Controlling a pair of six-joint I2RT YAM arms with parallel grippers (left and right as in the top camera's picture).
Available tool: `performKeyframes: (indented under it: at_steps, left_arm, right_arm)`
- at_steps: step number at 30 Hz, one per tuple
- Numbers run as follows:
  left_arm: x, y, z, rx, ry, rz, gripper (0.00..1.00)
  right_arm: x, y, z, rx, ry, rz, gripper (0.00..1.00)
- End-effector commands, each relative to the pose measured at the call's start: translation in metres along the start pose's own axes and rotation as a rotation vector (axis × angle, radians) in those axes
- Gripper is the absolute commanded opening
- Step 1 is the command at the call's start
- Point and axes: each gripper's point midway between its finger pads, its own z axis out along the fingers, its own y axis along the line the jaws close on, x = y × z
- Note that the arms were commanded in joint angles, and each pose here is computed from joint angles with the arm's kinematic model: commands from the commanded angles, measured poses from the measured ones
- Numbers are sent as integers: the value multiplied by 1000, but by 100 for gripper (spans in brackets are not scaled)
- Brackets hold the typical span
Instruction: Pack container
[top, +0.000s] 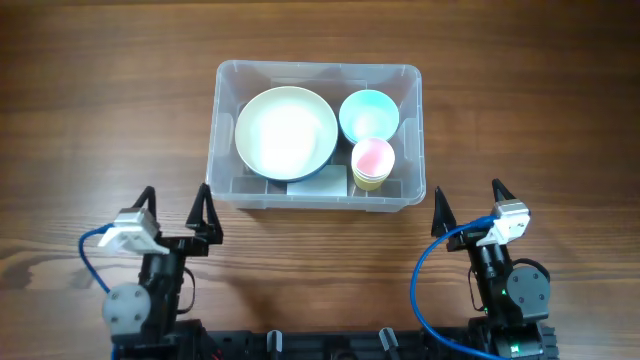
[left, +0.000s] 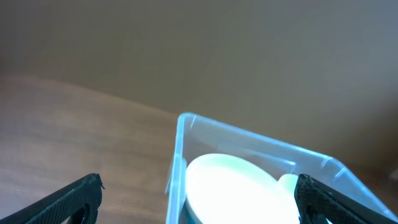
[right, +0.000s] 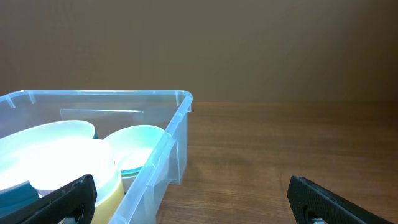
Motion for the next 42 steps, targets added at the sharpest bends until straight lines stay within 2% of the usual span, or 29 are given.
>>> performKeyframes:
  at_steps: [1, 15, 20, 29, 42]
  left_arm:
    - [13, -1, 3, 29, 9, 0, 100]
    - [63, 18, 13, -13, 88, -6, 100]
    - [64, 25, 13, -62, 71, 0, 100]
    - [63, 27, 13, -62, 78, 303, 100]
    - [64, 27, 13, -62, 83, 310, 100]
  right_arm:
    - [1, 4, 0, -20, 2, -10, 100]
    - [1, 4, 0, -20, 3, -10, 100]
    - [1, 4, 0, -20, 2, -10, 100]
    - [1, 4, 0, -20, 3, -10, 100]
    - [1, 4, 0, -20, 3, -10, 100]
